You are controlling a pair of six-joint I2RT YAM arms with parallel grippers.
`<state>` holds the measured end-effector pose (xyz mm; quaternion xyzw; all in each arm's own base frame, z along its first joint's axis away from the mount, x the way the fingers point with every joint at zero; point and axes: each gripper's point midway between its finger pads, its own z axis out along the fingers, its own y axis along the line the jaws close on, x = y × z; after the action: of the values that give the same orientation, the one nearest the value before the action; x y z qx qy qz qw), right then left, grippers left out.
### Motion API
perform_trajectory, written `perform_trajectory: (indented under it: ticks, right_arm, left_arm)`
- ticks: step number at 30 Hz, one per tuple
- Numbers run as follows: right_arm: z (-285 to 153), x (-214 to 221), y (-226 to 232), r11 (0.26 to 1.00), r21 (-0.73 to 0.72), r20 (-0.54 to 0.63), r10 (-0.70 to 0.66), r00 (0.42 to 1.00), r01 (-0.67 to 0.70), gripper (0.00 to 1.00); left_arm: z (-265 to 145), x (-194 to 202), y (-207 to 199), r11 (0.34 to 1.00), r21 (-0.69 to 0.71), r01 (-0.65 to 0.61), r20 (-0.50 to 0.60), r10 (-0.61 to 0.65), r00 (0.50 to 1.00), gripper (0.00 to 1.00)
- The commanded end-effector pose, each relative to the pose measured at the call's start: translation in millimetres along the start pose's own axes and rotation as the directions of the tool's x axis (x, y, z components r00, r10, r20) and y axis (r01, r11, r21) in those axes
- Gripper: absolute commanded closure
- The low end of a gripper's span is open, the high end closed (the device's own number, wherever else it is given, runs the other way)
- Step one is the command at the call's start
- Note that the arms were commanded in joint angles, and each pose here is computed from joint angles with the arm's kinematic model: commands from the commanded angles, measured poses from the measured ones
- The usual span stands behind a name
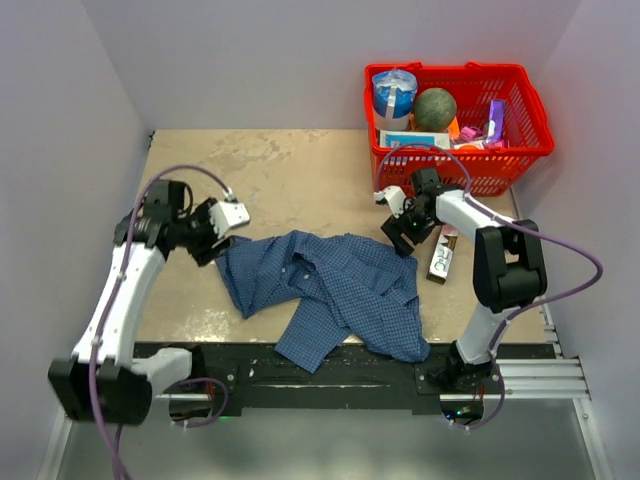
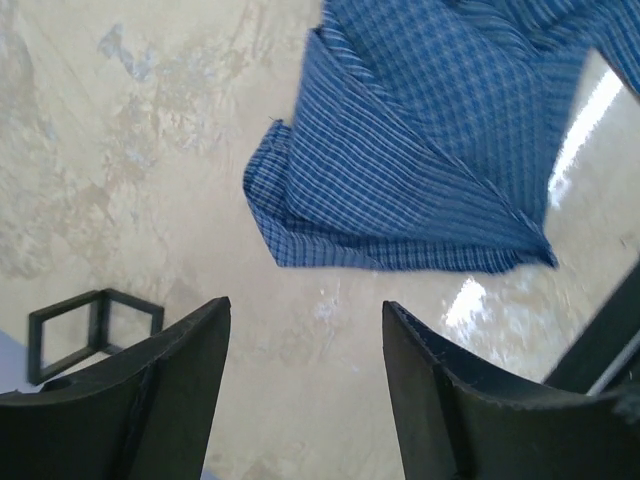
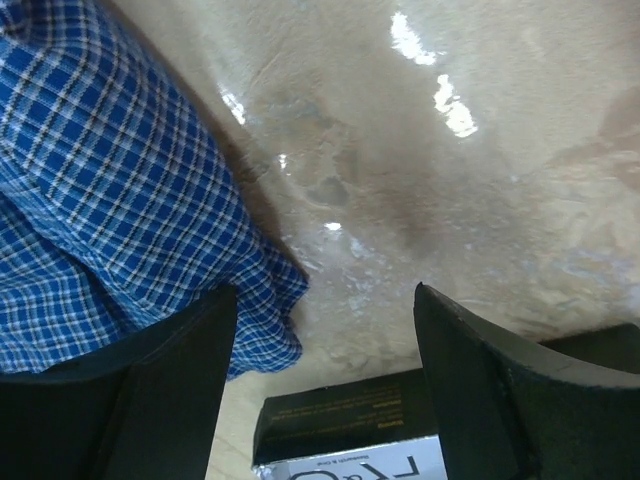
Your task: Remove the brooch from the garment
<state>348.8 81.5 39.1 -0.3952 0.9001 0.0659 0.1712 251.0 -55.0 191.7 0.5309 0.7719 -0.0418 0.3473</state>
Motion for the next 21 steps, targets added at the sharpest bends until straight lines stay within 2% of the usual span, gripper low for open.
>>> perform_trajectory:
  ticks: [1,3,4,6,7,9,10,12,13,15,18,20,21]
  right_arm:
    - [-5.0,-0.9,17.5,0.993,-0.116,-0.028,-0.014,1.0,0.01,0.29]
    - [5.7,10.1,22.0,0.99,-0.142,-0.084,0.001,0.996,-0.012,0.37]
    - [7.4,15.5,25.2,0.987,-0.161,-0.112,0.006,0.994,-0.024,0.52]
    - [9.6,18.2,31.1,0.98,-0.196,-0.125,0.014,0.992,-0.038,0.65]
    - [7.6,16.6,34.4,0.976,-0.215,-0.121,0.017,0.993,-0.043,0.79]
    - [-2.6,0.2,37.5,0.973,-0.229,-0.056,0.028,0.998,-0.04,0.92]
    - [-20.0,-20.4,29.4,0.982,-0.19,0.02,0.02,1.0,-0.016,1.0]
    - [-46.3,-48.7,22.1,0.99,-0.144,0.121,0.023,0.992,-0.005,1.0]
    - [-75.3,-74.7,12.0,0.997,-0.08,0.215,0.005,0.976,0.012,1.0]
    - [-107.6,-100.0,8.5,0.999,-0.044,0.315,-0.012,0.949,0.027,1.0]
    - [-181.2,-147.0,1.2,0.997,0.073,0.518,-0.061,0.853,0.028,1.0]
    - [-241.2,-179.2,0.8,0.99,0.143,0.663,-0.101,0.742,0.007,1.0]
    - [-259.4,-188.1,1.5,0.987,0.161,0.701,-0.111,0.705,-0.005,1.0]
  left_arm:
    - [35.7,-18.0,37.0,0.974,0.008,0.228,0.068,-0.228,0.971,0.33]
    - [52.4,-18.0,24.0,0.961,0.103,0.257,0.078,-0.265,0.961,0.29]
    - [59.5,-12.5,14.2,0.952,0.141,0.272,0.066,-0.284,0.957,0.27]
    - [67.9,-8.1,-1.8,0.938,0.221,0.267,0.059,-0.286,0.956,0.27]
    - [70.2,-3.9,-10.0,0.931,0.249,0.266,0.048,-0.286,0.957,0.26]
    - [67.0,0.8,-17.4,0.936,0.262,0.236,0.039,-0.255,0.966,0.26]
    - [66.5,6.3,-21.9,0.939,0.261,0.223,0.028,-0.238,0.971,0.26]
    - [58.3,13.6,-17.1,0.973,0.191,0.133,0.025,-0.14,0.99,0.25]
    - [59.3,22.6,-20.3,0.978,0.172,0.118,0.005,-0.121,0.993,0.25]
    - [54.0,30.1,-19.9,0.99,0.13,0.058,-0.017,-0.056,0.998,0.25]
    - [51.2,36.4,-44.4,0.979,0.206,-0.001,-0.018,0.004,1.0,0.25]
    - [54.7,37.9,-56.9,0.972,0.234,-0.016,-0.001,0.017,1.0,0.25]
    - [54.9,36.8,-58.5,0.974,0.227,-0.022,0.009,0.02,1.0,0.25]
